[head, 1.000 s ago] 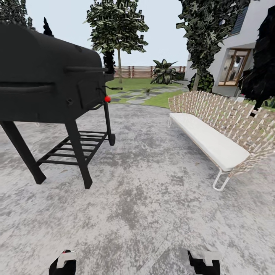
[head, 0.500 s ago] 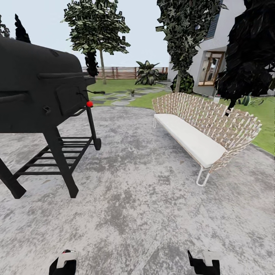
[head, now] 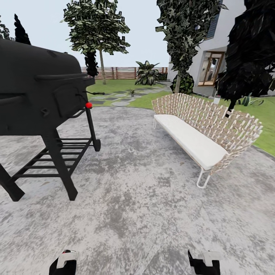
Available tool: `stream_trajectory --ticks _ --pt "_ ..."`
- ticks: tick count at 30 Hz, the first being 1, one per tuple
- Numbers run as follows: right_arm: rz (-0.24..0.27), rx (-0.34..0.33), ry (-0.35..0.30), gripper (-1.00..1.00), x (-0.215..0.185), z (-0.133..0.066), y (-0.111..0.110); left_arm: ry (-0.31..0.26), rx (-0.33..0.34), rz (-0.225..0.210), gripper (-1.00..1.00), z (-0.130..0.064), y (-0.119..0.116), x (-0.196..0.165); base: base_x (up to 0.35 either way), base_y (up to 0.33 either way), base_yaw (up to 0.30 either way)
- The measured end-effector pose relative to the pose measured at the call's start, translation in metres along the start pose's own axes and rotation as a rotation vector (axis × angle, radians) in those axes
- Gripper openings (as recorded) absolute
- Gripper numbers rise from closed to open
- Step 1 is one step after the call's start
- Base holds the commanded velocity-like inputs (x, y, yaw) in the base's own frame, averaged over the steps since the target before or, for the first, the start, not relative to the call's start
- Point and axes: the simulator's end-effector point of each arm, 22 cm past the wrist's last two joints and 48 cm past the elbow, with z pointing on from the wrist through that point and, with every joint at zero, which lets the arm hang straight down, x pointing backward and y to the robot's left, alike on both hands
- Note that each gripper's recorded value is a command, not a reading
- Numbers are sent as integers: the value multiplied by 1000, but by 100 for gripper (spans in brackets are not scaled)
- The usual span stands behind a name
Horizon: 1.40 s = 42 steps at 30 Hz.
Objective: Pick up the pesticide atomizer in the garden and spray insectifuge to fully cover both potted plants in the garden.
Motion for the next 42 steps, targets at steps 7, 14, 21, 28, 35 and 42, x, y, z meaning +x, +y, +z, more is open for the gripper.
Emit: stream_trajectory --ticks 7,14,21,28,35,42 --pt "-1 -1 6 100 4 -2 0 1 -7 -6 -100 0 3 0 336 -60 0" --pt "1 -2 -92 100 -2 -13 1 19 -10 -4 -100 -6 5 12 340 -5 0" --pt "-2 -13 -113 100 -5 -14 4 23 -2 -8 -100 -7 -1 15 340 0 0" --pt "1 -13 -112 100 -5 -14 7 22 -2 -9 -100 -7 -1 14 340 0 0" --pt "1 -12 -112 100 -5 -14 7 23 -4 -10 -100 -7 -1 15 340 0 0" --pt "0 -11 -112 100 -5 -14 6 23 -4 -10 -100 -7 0 15 340 0 0"
